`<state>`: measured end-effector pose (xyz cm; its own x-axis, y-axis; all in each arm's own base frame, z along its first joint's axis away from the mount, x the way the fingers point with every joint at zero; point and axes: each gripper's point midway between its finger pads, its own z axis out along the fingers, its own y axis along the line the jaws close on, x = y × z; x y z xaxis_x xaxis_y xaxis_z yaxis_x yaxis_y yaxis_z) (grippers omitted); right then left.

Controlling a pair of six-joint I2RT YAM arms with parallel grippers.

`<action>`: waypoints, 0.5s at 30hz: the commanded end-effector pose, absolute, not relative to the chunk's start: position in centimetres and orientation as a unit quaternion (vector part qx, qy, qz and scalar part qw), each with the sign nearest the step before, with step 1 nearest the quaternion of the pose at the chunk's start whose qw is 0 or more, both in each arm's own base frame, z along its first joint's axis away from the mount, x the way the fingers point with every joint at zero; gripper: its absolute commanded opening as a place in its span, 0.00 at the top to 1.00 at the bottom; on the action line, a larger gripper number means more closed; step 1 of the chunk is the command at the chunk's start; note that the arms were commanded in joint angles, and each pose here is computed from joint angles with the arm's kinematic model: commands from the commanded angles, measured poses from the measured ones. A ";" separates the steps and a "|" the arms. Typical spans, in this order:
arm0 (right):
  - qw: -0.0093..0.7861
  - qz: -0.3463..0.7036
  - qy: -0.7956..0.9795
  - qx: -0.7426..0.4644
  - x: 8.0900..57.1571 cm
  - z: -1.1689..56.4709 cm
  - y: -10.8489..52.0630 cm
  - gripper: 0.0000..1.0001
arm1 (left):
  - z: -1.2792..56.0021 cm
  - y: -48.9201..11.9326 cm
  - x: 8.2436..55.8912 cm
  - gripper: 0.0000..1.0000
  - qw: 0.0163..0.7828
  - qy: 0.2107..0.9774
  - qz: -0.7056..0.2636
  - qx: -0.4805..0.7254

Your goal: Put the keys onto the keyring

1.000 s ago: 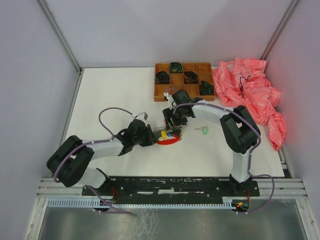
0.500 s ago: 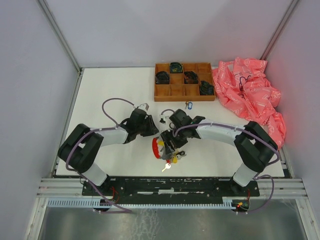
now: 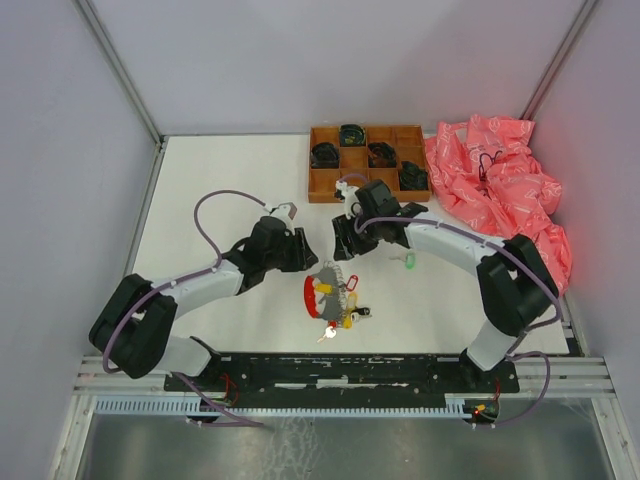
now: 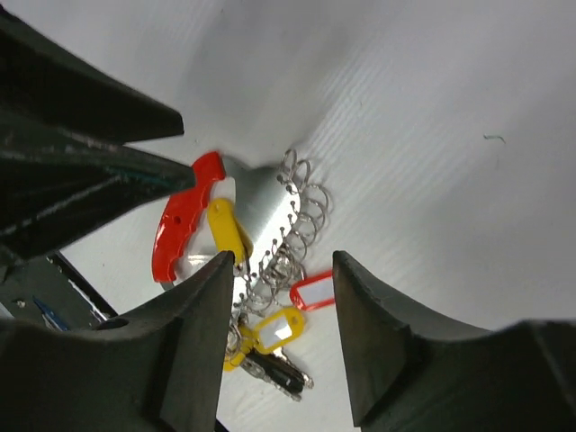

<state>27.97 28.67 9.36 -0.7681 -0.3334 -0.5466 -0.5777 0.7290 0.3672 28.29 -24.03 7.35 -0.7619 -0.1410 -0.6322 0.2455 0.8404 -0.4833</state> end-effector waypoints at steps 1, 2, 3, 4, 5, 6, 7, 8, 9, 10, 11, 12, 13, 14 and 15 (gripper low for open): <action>0.223 0.301 0.899 -0.227 30.2 8.9 31.5 0.47 | 6.8 -23.9 26.9 0.54 0.332 0.898 -0.283 0.052; 0.221 0.305 0.900 -0.219 30.6 8.6 31.8 0.50 | 6.8 -24.0 26.8 0.54 0.331 0.898 -0.286 0.052; 0.219 0.307 0.901 -0.212 30.9 8.2 32.1 0.52 | 6.7 -24.1 26.7 0.54 0.330 0.897 -0.289 0.052; 0.219 0.309 0.903 -0.205 31.2 7.9 32.3 0.54 | 6.6 -24.3 26.6 0.54 0.329 0.896 -0.293 0.052; 0.216 0.311 0.904 -0.200 31.4 7.6 32.5 0.55 | 6.6 -24.4 26.6 0.53 0.329 0.895 -0.296 0.052; 0.213 0.313 0.904 -0.196 31.6 7.3 32.8 0.57 | 6.4 -24.5 26.6 0.53 0.328 0.895 -0.298 0.051; 0.211 0.313 0.906 -0.193 31.7 7.0 32.9 0.58 | 6.3 -24.6 26.6 0.53 0.326 0.895 -0.300 0.051; 0.207 0.312 0.908 -0.187 31.8 6.4 33.0 0.59 | 6.1 -24.7 26.6 0.53 0.323 0.896 -0.300 0.052; 0.206 0.310 0.910 -0.183 32.0 6.1 33.0 0.60 | 6.0 -24.8 26.6 0.53 0.322 0.896 -0.302 0.053; 0.203 0.310 0.911 -0.181 32.0 5.9 33.1 0.62 | 5.9 -24.9 26.5 0.53 0.321 0.896 -0.302 0.054; 0.199 0.312 0.912 -0.179 32.0 5.6 33.2 0.63 | 5.8 -24.9 26.5 0.53 0.321 0.896 -0.302 0.055; 0.196 0.312 0.913 -0.176 32.0 5.4 33.2 0.63 | 5.8 -24.9 26.6 0.53 0.321 0.896 -0.302 0.054; 0.194 0.311 0.914 -0.174 31.9 5.1 33.2 0.64 | 5.7 -24.9 26.6 0.53 0.322 0.896 -0.302 0.055; 0.192 0.310 0.915 -0.171 32.0 4.9 33.2 0.65 | 5.6 -24.9 26.6 0.53 0.322 0.896 -0.301 0.056; 0.190 0.309 0.916 -0.169 31.9 4.7 33.2 0.66 | 5.6 -24.9 26.6 0.53 0.322 0.896 -0.301 0.056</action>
<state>29.96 31.67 3.07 -0.8813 -0.2463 -0.4032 -0.4301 0.7713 0.4692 26.12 -23.99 5.01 -0.8084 -0.0954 -0.5809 0.2517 0.8359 -0.4877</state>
